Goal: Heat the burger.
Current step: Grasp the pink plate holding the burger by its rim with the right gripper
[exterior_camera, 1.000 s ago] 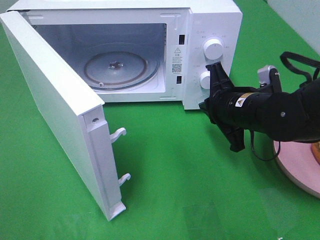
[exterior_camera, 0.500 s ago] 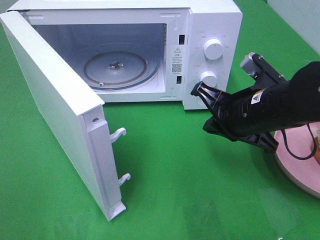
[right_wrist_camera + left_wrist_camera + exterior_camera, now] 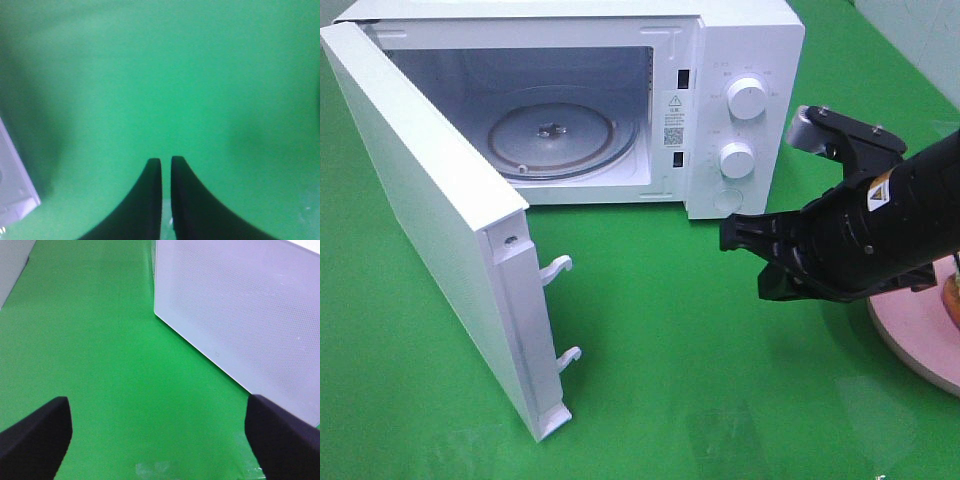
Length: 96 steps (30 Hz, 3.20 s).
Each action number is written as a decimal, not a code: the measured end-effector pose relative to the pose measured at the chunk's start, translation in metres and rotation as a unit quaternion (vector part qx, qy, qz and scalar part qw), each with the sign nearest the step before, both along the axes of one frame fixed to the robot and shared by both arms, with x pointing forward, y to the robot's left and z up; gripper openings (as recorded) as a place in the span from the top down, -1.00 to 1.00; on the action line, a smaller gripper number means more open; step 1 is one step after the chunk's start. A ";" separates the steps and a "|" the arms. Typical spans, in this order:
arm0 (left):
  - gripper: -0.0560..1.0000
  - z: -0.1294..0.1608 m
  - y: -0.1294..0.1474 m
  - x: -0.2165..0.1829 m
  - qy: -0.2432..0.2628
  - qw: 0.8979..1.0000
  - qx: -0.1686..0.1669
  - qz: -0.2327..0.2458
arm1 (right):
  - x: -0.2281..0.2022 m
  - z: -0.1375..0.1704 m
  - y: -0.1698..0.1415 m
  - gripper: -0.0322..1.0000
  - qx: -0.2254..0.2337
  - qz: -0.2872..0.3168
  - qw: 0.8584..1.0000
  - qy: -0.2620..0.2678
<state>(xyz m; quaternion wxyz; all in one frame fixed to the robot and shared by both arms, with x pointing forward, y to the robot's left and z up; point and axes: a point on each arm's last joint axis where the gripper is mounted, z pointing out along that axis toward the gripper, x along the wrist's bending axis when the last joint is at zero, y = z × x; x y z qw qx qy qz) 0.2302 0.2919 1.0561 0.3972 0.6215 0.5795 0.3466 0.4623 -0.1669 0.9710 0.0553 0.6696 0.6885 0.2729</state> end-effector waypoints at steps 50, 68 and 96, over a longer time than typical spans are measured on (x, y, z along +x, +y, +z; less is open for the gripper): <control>-0.77 0.000 0.000 0.000 0.000 1.000 0.000 0.000 | 0.042 0.012 -0.078 -0.91 -0.257 0.094 0.959 0.073; -0.77 0.000 0.000 0.000 0.000 1.000 0.000 0.000 | 0.059 -0.038 -0.071 -0.75 -0.255 0.111 0.953 0.121; -0.77 0.000 0.000 0.000 0.000 1.000 0.000 0.000 | 0.067 -0.089 -0.068 -0.58 -0.255 0.126 0.944 0.168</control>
